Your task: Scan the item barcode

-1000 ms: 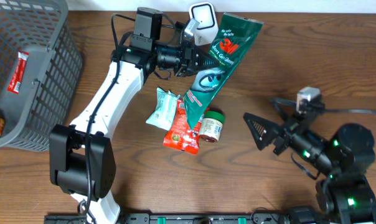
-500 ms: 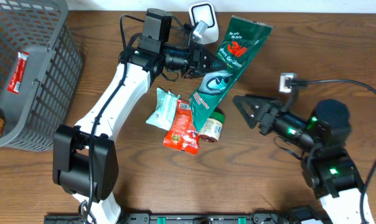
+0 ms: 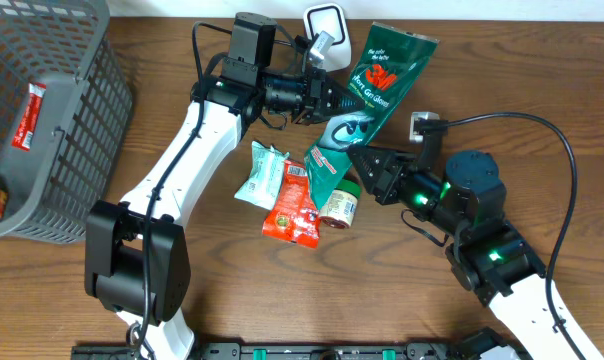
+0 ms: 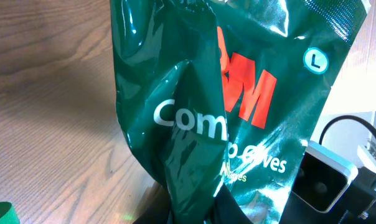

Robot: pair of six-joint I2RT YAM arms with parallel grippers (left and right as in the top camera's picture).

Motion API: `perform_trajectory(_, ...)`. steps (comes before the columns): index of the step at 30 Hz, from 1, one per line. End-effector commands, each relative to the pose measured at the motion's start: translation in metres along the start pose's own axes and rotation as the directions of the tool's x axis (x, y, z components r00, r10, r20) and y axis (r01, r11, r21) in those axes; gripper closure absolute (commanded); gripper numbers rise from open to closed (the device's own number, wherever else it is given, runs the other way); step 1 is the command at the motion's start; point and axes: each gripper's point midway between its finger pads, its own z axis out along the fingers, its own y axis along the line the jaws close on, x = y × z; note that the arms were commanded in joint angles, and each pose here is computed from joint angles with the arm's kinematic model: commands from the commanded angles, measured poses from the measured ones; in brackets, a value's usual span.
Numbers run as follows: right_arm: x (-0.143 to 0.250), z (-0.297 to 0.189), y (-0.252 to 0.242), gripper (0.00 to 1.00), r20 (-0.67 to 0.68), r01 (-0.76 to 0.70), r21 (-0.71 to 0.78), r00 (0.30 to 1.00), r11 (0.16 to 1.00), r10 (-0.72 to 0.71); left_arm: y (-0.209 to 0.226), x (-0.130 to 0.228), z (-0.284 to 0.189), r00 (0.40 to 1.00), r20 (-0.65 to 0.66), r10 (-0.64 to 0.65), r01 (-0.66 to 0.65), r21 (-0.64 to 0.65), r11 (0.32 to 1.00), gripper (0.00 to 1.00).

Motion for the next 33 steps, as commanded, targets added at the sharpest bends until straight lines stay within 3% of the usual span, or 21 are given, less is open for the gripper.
perform_trajectory(1,-0.008,0.003,-0.003,0.88,0.035,0.018,0.035,0.999,0.999,-0.019,-0.005,-0.002,-0.002,1.000,0.008,0.024,-0.024,0.002,1.000,0.92)
perform_trajectory(2,-0.008,0.004,-0.004,0.99,0.034,0.026,0.036,0.999,0.999,-0.027,-0.005,-0.002,-0.002,0.999,0.007,0.035,-0.035,0.002,0.999,0.92)
perform_trajectory(6,-0.006,0.004,-0.004,0.99,0.019,0.125,0.036,0.992,0.991,-0.126,-0.004,-0.003,-0.003,0.997,0.011,0.078,-0.078,-0.002,0.997,0.83)
perform_trajectory(9,-0.004,0.004,-0.005,0.99,0.012,0.144,0.041,0.989,0.989,-0.144,0.004,-0.009,-0.006,0.992,0.043,0.121,-0.119,-0.046,0.992,0.43)
perform_trajectory(12,-0.003,0.002,-0.005,0.99,0.007,0.148,0.045,0.989,0.988,-0.149,0.017,-0.022,-0.013,0.987,0.099,0.127,-0.115,-0.120,0.986,0.23)
perform_trajectory(16,-0.005,-0.007,-0.011,0.99,-0.018,0.172,0.097,0.985,0.980,-0.172,0.036,-0.041,-0.036,0.974,0.187,0.126,-0.085,-0.210,0.974,0.19)
perform_trajectory(24,-0.033,-0.047,-0.017,0.99,-0.084,0.262,0.321,0.965,0.910,-0.248,0.054,-0.050,-0.074,0.967,0.241,0.084,-0.024,-0.243,0.970,0.18)
perform_trajectory(28,-0.044,-0.072,-0.027,0.99,-0.144,0.318,0.460,0.948,0.829,-0.284,0.063,-0.037,-0.076,0.976,0.201,0.080,-0.025,-0.264,0.964,0.18)
perform_trajectory(33,-0.042,-0.091,-0.078,0.99,-0.236,0.345,0.683,0.938,0.644,-0.253,0.078,-0.019,-0.077,0.986,0.142,0.084,-0.034,-0.324,0.945,0.18)
